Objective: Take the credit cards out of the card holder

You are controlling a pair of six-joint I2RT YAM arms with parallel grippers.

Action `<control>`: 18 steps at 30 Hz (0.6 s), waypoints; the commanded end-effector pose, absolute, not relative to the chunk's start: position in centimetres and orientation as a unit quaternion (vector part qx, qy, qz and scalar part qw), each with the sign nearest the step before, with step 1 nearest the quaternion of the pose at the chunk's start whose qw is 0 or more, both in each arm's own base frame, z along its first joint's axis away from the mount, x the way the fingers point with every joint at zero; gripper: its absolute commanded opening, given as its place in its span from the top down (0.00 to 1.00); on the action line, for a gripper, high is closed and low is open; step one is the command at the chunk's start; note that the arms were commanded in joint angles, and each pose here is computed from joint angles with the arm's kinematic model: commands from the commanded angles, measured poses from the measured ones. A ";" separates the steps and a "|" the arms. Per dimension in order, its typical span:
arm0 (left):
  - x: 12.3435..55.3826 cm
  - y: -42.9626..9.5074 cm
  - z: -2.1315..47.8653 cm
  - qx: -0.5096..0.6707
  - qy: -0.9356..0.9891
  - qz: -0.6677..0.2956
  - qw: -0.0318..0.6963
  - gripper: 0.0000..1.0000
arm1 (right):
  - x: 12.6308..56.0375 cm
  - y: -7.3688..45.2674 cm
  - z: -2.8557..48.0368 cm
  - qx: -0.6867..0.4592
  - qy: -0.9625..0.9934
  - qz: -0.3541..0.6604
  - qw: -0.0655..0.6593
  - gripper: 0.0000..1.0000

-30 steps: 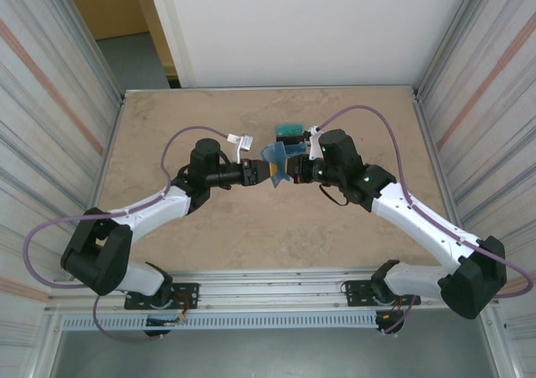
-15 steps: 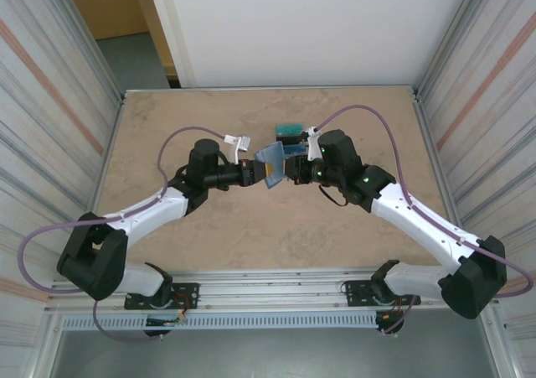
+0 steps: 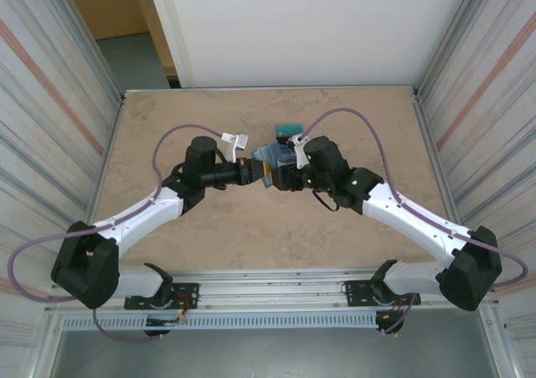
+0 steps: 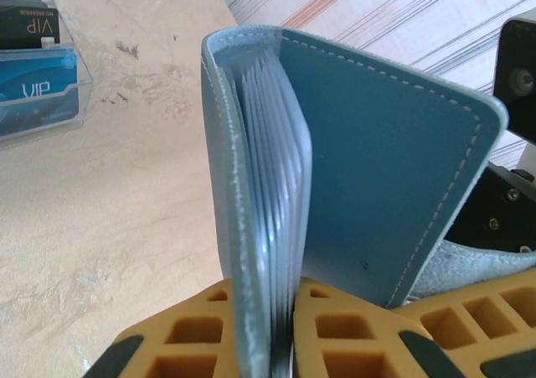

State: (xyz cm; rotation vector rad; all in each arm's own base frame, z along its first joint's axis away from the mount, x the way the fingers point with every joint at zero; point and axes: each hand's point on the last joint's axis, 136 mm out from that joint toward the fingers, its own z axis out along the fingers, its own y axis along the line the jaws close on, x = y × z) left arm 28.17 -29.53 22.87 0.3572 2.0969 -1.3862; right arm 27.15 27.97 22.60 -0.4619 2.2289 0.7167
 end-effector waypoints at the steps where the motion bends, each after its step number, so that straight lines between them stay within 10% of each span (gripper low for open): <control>1: 27.4 -29.8 27.6 0.171 0.751 -0.543 0.333 1.00 | 27.4 28.0 22.5 -0.198 0.867 0.260 0.376 0.40; 18: 28.5 -29.5 26.8 0.142 0.779 -0.517 0.325 1.00 | 24.9 28.4 25.5 -0.256 0.813 0.282 0.441 0.01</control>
